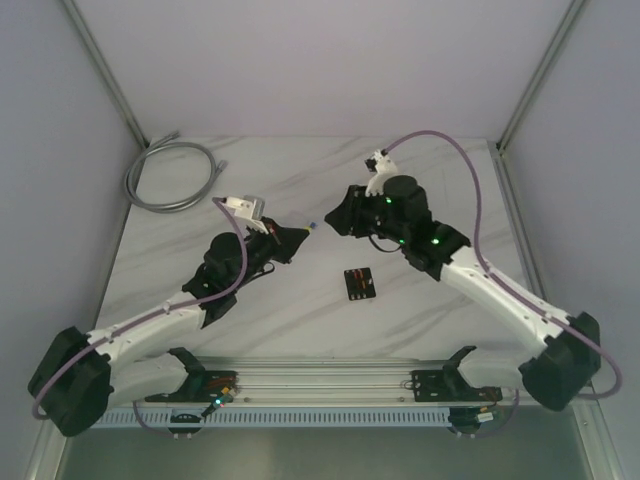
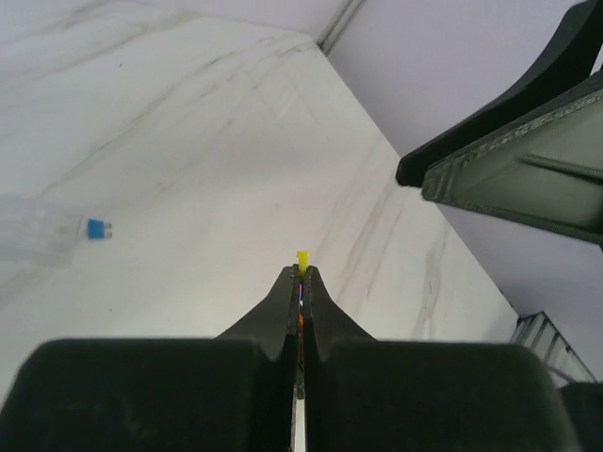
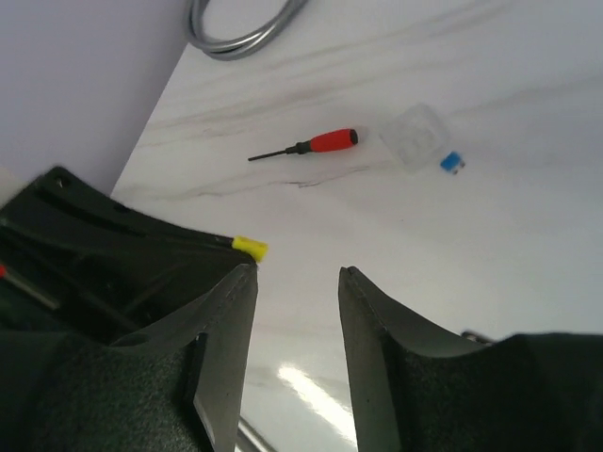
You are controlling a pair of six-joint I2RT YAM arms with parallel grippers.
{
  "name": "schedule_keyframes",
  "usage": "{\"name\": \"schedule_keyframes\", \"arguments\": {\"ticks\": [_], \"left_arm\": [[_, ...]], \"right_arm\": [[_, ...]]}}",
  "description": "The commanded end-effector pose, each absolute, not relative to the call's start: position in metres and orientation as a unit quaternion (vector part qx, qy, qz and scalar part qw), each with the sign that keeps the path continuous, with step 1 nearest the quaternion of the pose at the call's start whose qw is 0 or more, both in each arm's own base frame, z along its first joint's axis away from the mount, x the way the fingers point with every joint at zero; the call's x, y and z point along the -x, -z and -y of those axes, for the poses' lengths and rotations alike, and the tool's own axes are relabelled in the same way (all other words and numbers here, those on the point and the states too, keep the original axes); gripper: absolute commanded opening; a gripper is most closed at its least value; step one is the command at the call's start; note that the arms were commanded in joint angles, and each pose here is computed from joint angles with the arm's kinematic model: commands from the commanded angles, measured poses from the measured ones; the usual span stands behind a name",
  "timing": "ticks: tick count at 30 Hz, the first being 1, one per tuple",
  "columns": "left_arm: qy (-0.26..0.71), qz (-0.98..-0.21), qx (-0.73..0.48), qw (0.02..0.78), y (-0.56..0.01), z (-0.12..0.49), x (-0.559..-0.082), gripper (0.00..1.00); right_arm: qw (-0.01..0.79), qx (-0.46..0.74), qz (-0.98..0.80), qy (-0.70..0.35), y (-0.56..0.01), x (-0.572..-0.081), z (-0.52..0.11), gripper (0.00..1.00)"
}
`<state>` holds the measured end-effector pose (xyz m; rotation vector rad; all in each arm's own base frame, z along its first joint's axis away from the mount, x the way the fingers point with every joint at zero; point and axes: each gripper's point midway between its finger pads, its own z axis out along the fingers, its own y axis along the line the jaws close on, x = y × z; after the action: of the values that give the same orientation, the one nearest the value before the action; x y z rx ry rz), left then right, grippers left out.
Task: Snap on the fuse box
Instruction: Pick up the fuse from the center of the board.
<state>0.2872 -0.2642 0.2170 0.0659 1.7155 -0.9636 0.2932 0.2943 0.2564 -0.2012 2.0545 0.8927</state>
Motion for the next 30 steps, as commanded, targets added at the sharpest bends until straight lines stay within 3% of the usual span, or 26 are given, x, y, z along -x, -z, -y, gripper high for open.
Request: {"name": "schedule_keyframes", "arguments": {"ticks": [1,6,12,30], "left_arm": [[0.416,-0.7,-0.128,0.566,-0.24,0.27,-0.267,0.0],[0.444,-0.668,-0.201,0.563,-0.267,0.278,-0.244,0.0],[0.489,-0.629,-0.274,0.539,-0.294,0.294,-0.218,0.0],[0.529,-0.589,-0.323,0.518,-0.316,0.3,-0.192,0.0]], "right_arm": [[0.502,0.247,-0.738,-0.376,-0.291,-0.268,-0.284,0.48],[0.527,0.352,-0.667,-0.393,-0.317,-0.235,-0.279,0.47],[0.469,0.456,-0.611,-0.445,-0.32,-0.2,-0.296,0.45],[0.435,0.515,-0.548,-0.495,-0.328,-0.184,-0.293,0.27]]}}
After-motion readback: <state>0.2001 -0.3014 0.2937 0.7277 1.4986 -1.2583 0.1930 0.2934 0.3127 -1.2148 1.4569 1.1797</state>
